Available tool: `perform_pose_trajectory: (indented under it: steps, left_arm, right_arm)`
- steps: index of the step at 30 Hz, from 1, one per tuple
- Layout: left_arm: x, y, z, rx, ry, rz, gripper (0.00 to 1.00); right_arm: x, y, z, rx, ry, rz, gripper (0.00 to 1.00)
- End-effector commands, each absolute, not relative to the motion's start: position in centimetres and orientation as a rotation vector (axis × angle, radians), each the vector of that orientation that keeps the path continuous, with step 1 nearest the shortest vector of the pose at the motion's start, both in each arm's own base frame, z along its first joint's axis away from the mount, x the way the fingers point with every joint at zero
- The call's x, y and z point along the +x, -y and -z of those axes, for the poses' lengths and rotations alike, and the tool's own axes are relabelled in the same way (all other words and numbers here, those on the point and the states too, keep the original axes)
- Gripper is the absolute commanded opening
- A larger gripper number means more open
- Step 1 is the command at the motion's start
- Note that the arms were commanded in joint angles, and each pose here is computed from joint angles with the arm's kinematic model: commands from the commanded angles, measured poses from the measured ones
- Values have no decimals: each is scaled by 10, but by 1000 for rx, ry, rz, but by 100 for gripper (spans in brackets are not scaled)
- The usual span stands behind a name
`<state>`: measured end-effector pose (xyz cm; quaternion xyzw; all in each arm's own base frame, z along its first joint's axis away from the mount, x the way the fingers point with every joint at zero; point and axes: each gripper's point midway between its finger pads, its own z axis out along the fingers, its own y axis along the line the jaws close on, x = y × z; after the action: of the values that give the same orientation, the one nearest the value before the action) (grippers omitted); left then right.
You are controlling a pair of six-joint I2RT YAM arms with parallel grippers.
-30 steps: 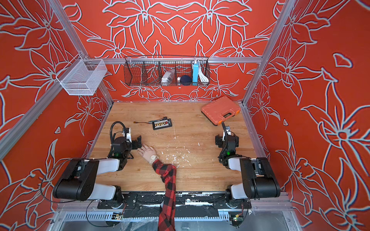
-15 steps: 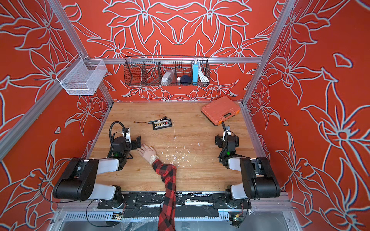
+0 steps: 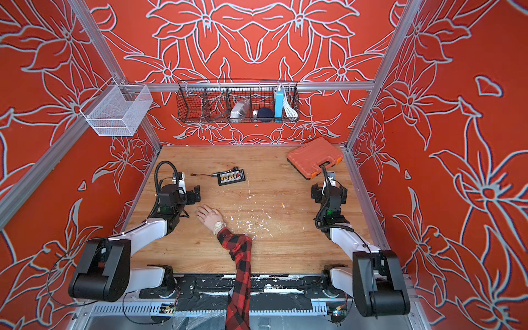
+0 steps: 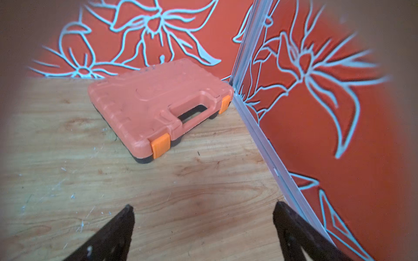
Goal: Take off the watch
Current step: Adjust the hand at the center of the board.
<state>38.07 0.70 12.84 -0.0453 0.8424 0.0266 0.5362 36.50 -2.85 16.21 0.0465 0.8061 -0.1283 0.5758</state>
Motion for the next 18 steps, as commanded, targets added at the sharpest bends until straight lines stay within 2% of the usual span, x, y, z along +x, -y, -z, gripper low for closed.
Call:
perform_pose_trajectory:
  steps: [1,7,11,18]
  left_arm:
    - [369,-7,-125,-144,-2090,-116,98]
    - [360,9,-148,-222,-2225,-137,98]
    - [352,34,-155,-303,-2332,49,98]
    - [319,67,-150,-367,-2554,223,97]
  right_arm:
    - [351,34,-156,166,-1975,308,98]
    - [333,18,-169,185,-2015,144,91]
    - [320,-1,-174,190,-2050,-12,83]
    - [297,-27,-174,140,-2151,-190,78]
